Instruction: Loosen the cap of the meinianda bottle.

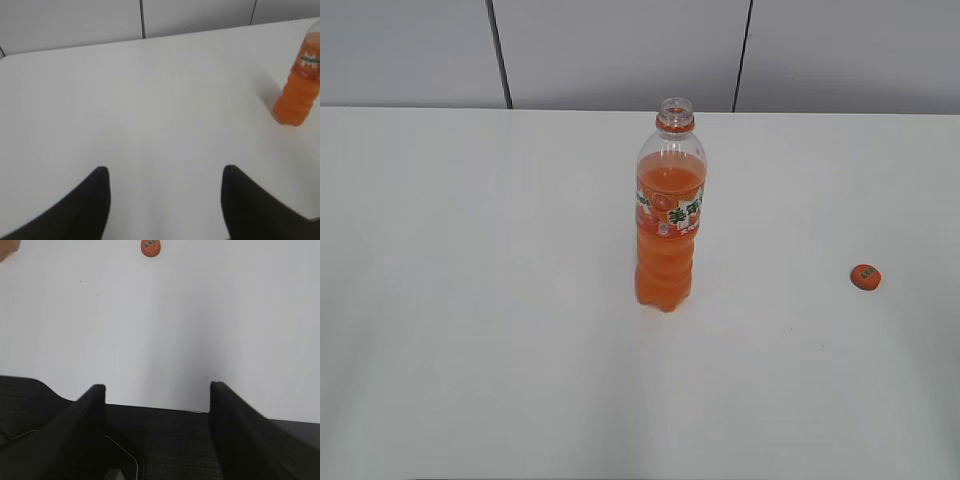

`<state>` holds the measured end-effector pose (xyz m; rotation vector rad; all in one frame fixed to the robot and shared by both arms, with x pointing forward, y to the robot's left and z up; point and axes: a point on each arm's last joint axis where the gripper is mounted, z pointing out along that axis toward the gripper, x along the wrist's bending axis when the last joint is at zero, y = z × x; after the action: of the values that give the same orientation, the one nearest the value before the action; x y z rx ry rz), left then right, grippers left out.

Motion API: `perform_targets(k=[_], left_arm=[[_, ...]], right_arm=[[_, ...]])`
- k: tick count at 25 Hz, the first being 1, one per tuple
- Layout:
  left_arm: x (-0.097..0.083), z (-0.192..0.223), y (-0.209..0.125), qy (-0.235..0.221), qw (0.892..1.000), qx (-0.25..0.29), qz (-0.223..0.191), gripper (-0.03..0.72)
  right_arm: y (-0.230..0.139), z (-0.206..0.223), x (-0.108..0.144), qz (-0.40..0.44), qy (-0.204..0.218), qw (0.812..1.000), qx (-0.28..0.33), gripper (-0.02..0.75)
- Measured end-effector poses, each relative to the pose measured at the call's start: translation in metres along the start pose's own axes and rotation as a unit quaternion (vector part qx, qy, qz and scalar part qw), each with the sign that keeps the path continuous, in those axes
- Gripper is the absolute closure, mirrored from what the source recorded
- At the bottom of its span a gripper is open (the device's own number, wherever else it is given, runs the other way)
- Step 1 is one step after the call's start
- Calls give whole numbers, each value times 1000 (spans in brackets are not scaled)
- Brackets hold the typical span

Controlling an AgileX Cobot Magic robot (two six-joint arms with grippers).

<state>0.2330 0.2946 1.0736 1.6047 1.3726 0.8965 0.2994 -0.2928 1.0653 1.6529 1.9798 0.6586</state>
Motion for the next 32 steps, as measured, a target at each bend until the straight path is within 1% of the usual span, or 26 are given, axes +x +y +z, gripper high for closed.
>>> perform_targets(k=[2, 8, 14, 20, 25, 27, 32], left_arm=[[-1, -6, -3, 1, 1000, -22, -2, 252], [-1, -6, -4, 0, 1000, -21, -6, 252], [-1, -6, -4, 0, 1000, -21, -6, 252], [-1, -6, -4, 0, 1000, -21, -6, 252], [-1, -6, -4, 0, 1000, -21, -6, 252], [-1, -6, -4, -1, 1000, -22, -6, 252], [-1, -6, -5, 0, 1000, -23, -6, 252]], right_arm=[[-5, 1, 0, -1, -1, 1000, -2, 257], [-29, 15, 2, -2, -1, 1000, 13, 257], [-36, 14, 3, -4, -9, 999, -43, 258], [-44, 1, 3, -6, -18, 995, -102, 258], [-60, -16, 5, -6, -28, 982, -187, 258], [-62, -17, 5, -6, -28, 980, -195, 258], [-63, -16, 5, -7, -31, 981, -192, 258]])
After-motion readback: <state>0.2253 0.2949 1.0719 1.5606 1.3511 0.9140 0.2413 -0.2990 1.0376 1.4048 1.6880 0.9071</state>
